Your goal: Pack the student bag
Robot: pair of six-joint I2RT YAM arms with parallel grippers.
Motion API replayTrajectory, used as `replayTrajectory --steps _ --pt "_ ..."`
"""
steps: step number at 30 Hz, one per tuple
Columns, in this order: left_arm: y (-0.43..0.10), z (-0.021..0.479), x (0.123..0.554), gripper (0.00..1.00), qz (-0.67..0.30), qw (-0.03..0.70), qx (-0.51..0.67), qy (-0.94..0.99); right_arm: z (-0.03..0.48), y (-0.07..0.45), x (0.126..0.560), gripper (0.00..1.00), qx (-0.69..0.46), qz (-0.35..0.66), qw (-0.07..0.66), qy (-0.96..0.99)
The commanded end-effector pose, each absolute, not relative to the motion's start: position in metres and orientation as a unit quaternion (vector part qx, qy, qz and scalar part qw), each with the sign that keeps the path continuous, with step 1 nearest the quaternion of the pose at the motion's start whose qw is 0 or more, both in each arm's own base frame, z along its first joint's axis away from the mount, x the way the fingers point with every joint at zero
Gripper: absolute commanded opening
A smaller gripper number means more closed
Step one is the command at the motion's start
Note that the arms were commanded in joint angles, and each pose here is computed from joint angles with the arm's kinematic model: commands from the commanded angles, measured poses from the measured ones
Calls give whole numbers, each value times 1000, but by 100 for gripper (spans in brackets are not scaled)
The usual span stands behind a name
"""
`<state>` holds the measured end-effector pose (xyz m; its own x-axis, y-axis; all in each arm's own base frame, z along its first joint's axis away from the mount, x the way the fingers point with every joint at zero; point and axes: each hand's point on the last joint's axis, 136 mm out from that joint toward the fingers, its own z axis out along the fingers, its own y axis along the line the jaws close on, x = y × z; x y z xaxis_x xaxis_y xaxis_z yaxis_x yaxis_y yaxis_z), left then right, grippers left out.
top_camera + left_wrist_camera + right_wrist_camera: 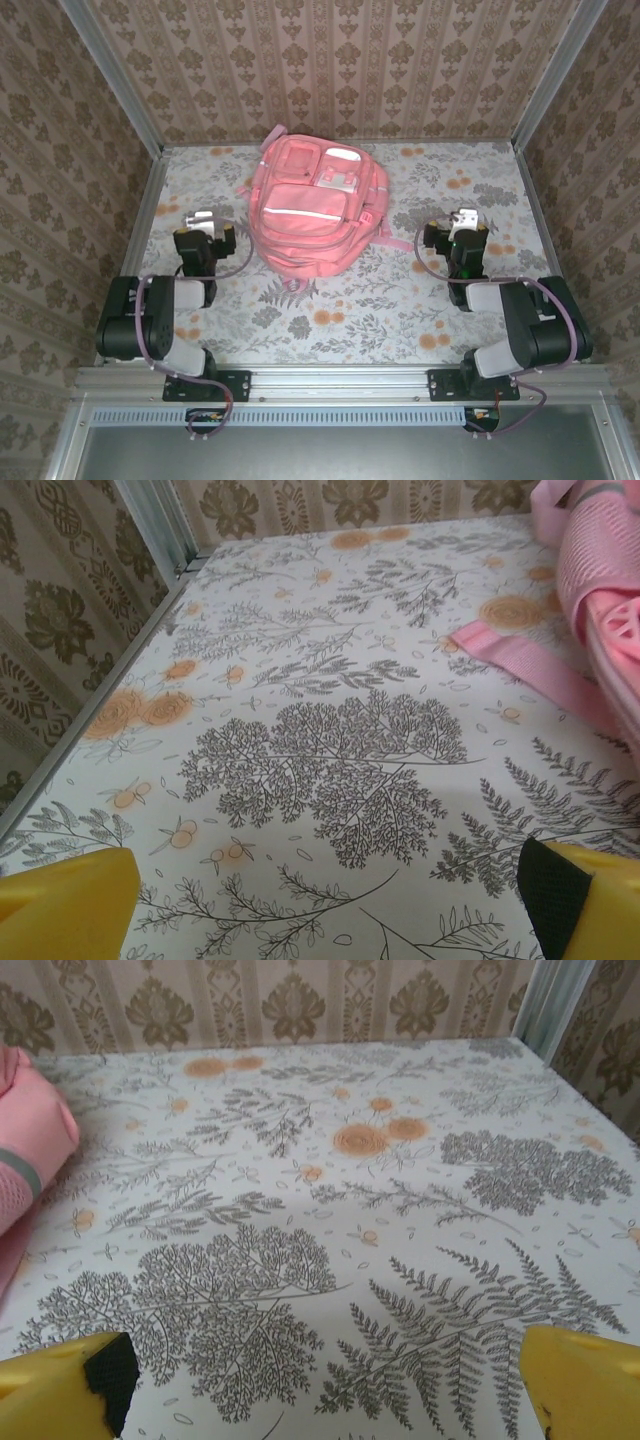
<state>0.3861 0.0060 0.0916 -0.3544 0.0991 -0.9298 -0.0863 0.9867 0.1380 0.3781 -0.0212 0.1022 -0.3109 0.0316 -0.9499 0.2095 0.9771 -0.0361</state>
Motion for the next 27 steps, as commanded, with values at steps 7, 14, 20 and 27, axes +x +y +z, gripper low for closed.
replayTrajectory --steps 7,14,20,27 --pt "16 99 394 100 107 576 -17 810 101 -23 394 100 78 -74 583 805" --pt "19 98 394 100 100 574 -23 813 101 -23 394 100 79 -74 581 806" --pt "18 97 394 100 101 573 -21 813 100 -23 394 100 79 -74 580 807" --pt "9 96 396 100 84 572 4 816 100 -23 394 100 78 -74 580 808"
